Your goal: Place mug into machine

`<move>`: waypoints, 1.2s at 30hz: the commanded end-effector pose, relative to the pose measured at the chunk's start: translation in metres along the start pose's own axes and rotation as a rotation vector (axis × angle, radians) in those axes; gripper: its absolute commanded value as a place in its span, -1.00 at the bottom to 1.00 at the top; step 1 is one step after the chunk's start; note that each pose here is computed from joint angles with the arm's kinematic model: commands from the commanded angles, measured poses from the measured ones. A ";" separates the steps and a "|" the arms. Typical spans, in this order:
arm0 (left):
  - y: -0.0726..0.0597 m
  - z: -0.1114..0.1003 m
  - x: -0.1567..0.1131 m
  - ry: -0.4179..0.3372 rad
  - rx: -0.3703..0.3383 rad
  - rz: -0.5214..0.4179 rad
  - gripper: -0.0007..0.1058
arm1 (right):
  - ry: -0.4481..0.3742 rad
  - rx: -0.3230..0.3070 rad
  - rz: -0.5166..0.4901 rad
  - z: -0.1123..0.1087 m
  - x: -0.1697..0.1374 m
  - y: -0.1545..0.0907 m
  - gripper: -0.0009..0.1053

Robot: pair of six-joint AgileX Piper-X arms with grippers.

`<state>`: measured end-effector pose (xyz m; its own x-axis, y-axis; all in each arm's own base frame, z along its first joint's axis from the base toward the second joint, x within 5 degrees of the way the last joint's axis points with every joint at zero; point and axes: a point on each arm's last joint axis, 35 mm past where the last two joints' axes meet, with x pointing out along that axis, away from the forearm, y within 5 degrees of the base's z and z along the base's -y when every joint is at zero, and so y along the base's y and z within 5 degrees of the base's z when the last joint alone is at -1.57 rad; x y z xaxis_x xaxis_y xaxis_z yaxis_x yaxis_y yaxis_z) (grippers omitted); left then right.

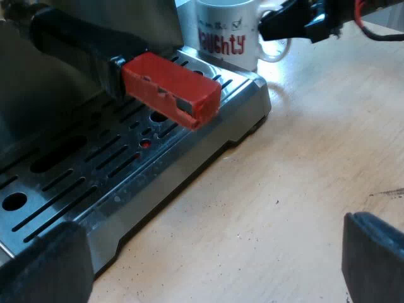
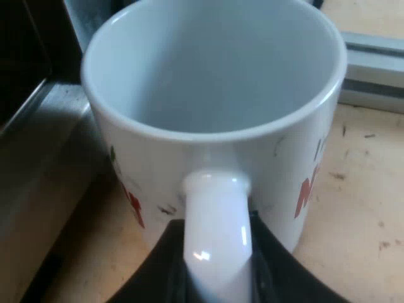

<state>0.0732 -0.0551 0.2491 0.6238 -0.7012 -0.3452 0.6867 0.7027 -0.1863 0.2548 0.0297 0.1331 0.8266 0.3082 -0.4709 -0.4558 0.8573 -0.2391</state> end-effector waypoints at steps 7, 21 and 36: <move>0.001 0.001 0.001 -0.014 -0.005 0.028 0.54 | -0.038 -0.091 -0.037 0.037 -0.055 -0.001 -0.98; 0.011 -0.020 0.018 -0.060 0.002 0.111 0.54 | -0.114 -0.109 0.103 0.055 -0.147 0.028 -0.98; 0.018 -0.041 0.035 -0.261 -0.038 0.085 0.53 | -0.124 -0.187 0.217 0.071 -0.144 0.087 -0.98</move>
<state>0.0912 -0.0610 0.1874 0.7482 -0.6400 -0.1750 0.6114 0.7675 -0.1927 0.1153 0.0809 0.2285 0.6863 0.5262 -0.5021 -0.7000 0.6654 -0.2594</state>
